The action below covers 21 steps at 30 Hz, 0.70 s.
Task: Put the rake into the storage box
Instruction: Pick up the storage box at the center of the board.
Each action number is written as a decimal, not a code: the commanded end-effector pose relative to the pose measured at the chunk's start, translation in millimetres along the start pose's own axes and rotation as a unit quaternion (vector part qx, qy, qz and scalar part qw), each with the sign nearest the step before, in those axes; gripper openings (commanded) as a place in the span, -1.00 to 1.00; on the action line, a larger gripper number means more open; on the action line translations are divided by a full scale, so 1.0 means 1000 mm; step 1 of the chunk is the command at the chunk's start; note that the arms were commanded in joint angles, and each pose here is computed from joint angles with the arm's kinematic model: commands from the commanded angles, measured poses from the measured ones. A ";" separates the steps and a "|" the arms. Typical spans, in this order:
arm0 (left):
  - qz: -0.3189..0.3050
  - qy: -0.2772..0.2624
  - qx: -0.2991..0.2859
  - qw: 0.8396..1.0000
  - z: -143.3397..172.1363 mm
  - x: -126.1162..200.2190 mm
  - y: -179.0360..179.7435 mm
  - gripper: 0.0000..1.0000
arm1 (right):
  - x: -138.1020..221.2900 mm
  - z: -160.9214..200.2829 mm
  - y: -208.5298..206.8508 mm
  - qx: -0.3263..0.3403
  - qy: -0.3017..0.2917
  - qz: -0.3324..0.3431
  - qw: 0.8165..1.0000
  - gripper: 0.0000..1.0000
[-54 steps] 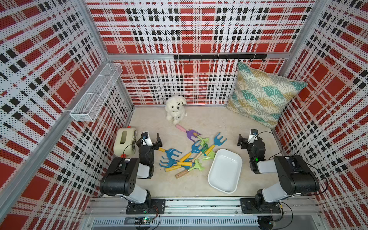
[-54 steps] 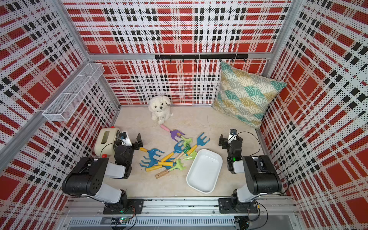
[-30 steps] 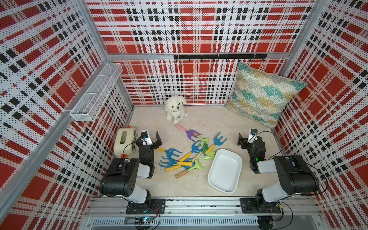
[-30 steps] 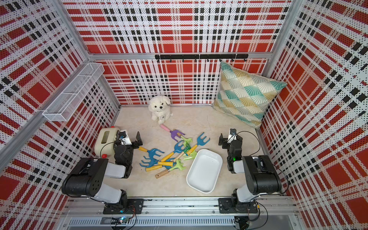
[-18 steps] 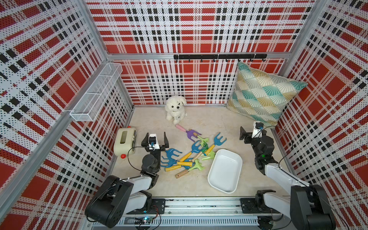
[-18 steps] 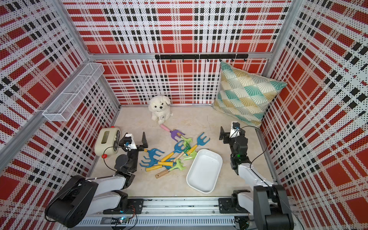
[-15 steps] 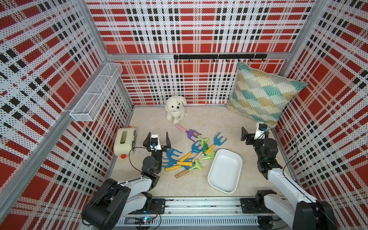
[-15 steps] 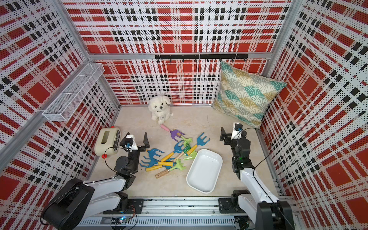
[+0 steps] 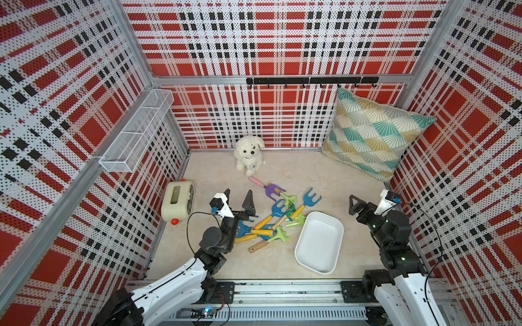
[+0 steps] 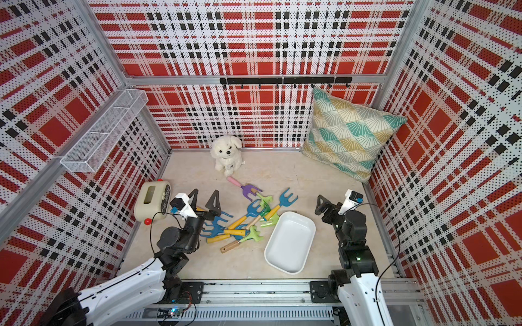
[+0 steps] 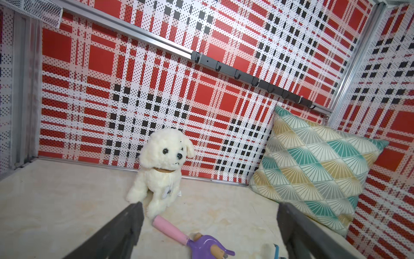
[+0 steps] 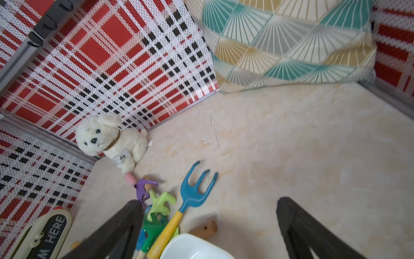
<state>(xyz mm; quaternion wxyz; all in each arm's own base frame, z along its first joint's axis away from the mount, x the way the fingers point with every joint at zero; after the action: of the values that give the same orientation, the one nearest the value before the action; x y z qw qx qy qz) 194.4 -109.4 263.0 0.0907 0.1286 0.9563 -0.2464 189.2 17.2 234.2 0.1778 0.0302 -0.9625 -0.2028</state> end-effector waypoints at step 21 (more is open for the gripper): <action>-0.056 0.152 0.090 0.983 0.031 -0.017 0.060 0.98 | 0.001 0.111 -0.010 -0.050 0.260 0.107 0.958 0.65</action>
<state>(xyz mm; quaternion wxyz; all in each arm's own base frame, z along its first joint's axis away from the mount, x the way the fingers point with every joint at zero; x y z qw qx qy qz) 229.2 -71.2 205.8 -0.0805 0.0862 0.9470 -0.2989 145.2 47.0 139.3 0.4420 -0.0055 -0.8673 -0.2289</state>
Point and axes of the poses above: each gripper's point midway between its finger pads, its own x axis back along the fingers, its own y axis along the line the jaws close on, z = x × y, the point moved 8 cm from there along x, back along the fingers, and after that the axes turned 8 degrees about x, right-handed, at the moved point
